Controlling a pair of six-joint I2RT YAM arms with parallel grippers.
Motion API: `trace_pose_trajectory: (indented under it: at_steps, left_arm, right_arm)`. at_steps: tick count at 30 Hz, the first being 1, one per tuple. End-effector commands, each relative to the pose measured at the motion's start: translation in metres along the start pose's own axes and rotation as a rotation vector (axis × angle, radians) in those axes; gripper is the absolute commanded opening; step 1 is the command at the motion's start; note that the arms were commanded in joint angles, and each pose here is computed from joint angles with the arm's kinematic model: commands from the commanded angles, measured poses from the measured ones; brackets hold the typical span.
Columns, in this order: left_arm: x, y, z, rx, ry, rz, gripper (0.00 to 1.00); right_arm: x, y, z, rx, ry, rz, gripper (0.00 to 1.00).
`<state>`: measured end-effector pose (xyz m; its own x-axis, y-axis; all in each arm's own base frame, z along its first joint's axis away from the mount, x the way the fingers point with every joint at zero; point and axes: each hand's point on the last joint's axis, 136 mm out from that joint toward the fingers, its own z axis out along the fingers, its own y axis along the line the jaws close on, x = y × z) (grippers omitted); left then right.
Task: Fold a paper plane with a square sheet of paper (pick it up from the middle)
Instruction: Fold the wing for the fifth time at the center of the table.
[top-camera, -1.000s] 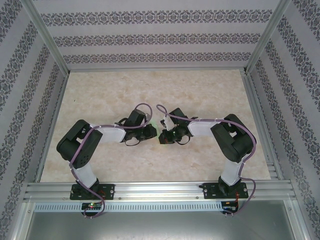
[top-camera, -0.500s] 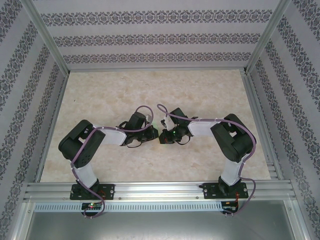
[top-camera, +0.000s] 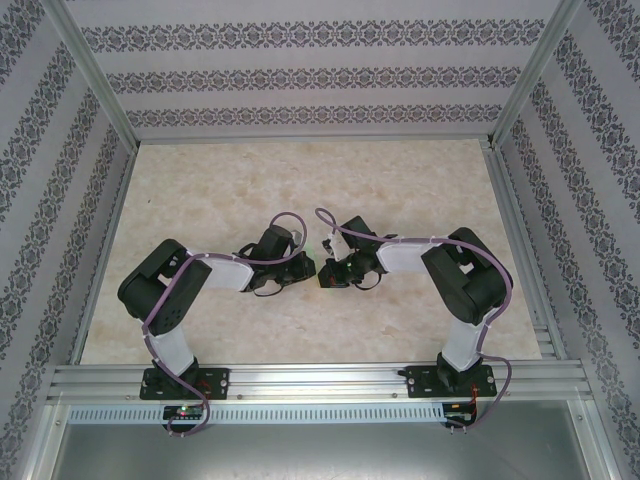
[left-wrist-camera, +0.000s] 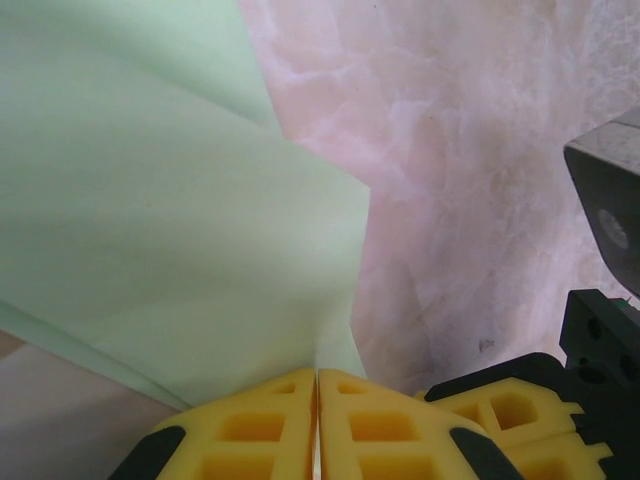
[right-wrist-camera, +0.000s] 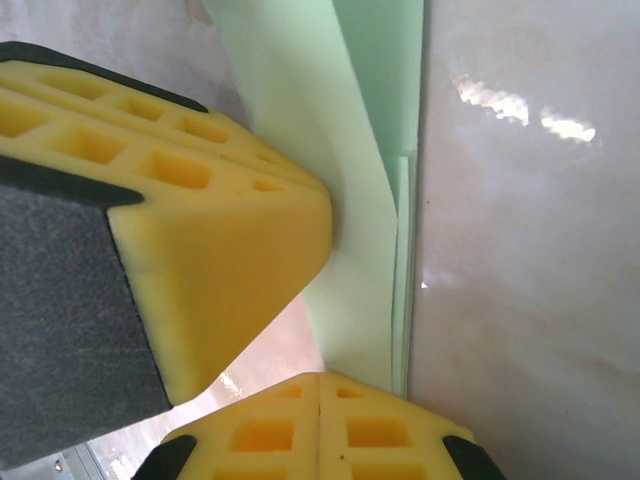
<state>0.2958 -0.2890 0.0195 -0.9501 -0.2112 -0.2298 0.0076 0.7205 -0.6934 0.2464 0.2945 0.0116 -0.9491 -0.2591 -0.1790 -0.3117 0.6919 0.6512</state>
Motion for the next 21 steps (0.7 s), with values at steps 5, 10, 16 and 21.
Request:
trace_pose_trajectory:
  at_steps: [5, 10, 16, 21]
  left_arm:
    - [-0.03, 0.05, -0.014, -0.184, -0.077, -0.06, 0.11]
    - [-0.045, 0.064, -0.018, -0.214, -0.091, -0.084, 0.11]
    - [-0.063, 0.078, -0.025, -0.242, -0.114, -0.101, 0.11]
    - [-0.072, 0.089, -0.031, -0.271, -0.133, -0.116, 0.11]
  right_arm:
    - [0.043, -0.044, 0.007, 0.132, 0.107, 0.094, 0.04]
    - [0.046, -0.048, 0.008, 0.135, 0.115, 0.1, 0.04]
    - [0.046, -0.048, 0.008, 0.135, 0.117, 0.099, 0.04]
    - [0.047, -0.048, 0.009, 0.138, 0.118, 0.099, 0.04]
